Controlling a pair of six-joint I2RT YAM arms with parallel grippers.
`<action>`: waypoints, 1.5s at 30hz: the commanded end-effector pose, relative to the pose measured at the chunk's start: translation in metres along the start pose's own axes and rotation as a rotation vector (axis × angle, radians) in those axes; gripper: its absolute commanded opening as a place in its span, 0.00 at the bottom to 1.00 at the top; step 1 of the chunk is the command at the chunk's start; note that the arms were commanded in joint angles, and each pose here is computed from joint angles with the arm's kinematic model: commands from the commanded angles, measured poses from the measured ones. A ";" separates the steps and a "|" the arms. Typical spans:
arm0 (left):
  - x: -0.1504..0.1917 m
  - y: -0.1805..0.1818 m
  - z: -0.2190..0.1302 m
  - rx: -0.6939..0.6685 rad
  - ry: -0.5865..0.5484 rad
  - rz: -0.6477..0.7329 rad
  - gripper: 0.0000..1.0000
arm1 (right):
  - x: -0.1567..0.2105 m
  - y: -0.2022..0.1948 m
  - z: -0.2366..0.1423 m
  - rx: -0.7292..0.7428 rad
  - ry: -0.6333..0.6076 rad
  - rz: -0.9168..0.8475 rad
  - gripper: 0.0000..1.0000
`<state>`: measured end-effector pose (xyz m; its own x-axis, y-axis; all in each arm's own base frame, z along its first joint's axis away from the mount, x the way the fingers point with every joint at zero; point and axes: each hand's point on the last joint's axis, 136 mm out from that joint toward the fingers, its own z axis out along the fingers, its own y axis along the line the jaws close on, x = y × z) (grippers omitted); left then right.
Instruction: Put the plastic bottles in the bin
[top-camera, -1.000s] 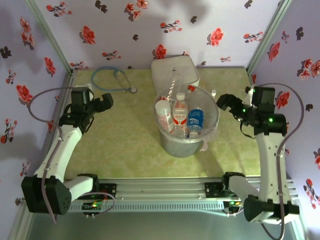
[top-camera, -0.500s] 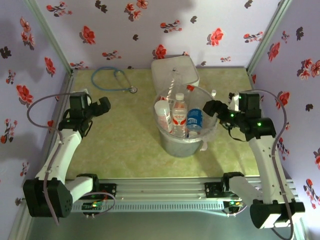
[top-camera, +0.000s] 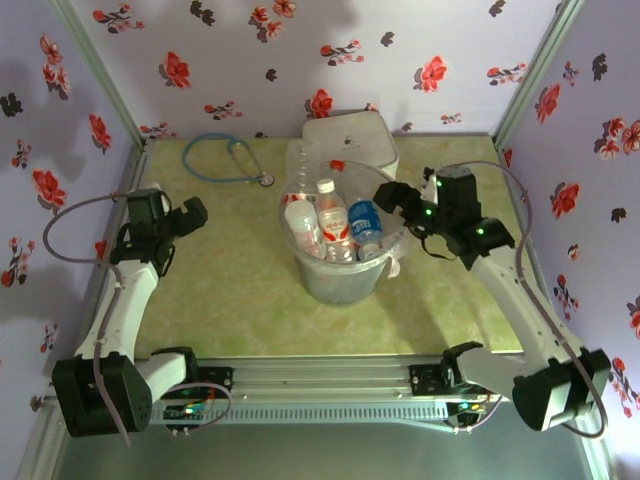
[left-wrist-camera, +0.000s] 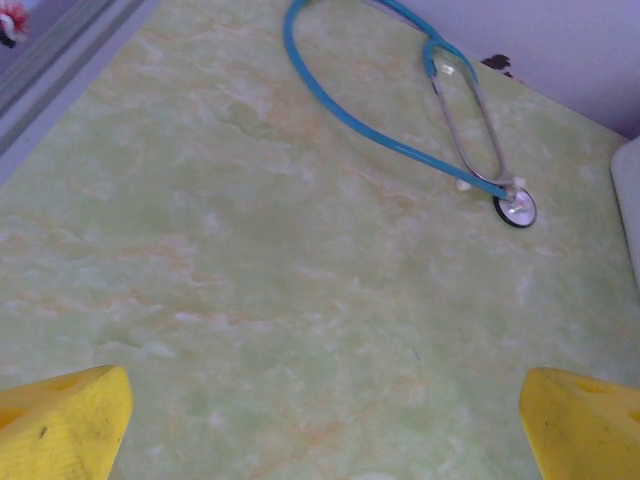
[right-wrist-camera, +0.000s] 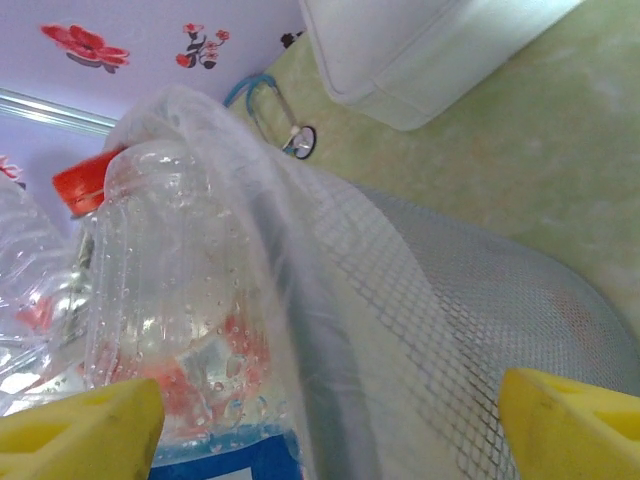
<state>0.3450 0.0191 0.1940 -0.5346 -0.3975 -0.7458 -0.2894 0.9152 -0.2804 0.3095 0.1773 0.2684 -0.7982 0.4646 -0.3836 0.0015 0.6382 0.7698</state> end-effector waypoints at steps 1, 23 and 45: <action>-0.008 0.018 -0.002 -0.054 -0.050 -0.007 1.00 | -0.010 0.021 0.030 -0.062 -0.024 0.001 0.88; 0.013 0.066 0.041 -0.194 -0.146 0.028 1.00 | -0.107 -0.069 -0.045 0.465 -0.399 -0.307 0.99; 0.020 0.054 0.097 -0.097 -0.242 0.179 1.00 | -0.095 -0.259 -0.022 0.960 -0.671 -0.570 0.99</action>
<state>0.3809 0.0693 0.0882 -0.4251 -0.2394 -0.8729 -0.3287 0.9394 -0.0976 0.3572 -0.0412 0.0960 -0.4897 0.0512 -0.8704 0.3782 0.9119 -0.1591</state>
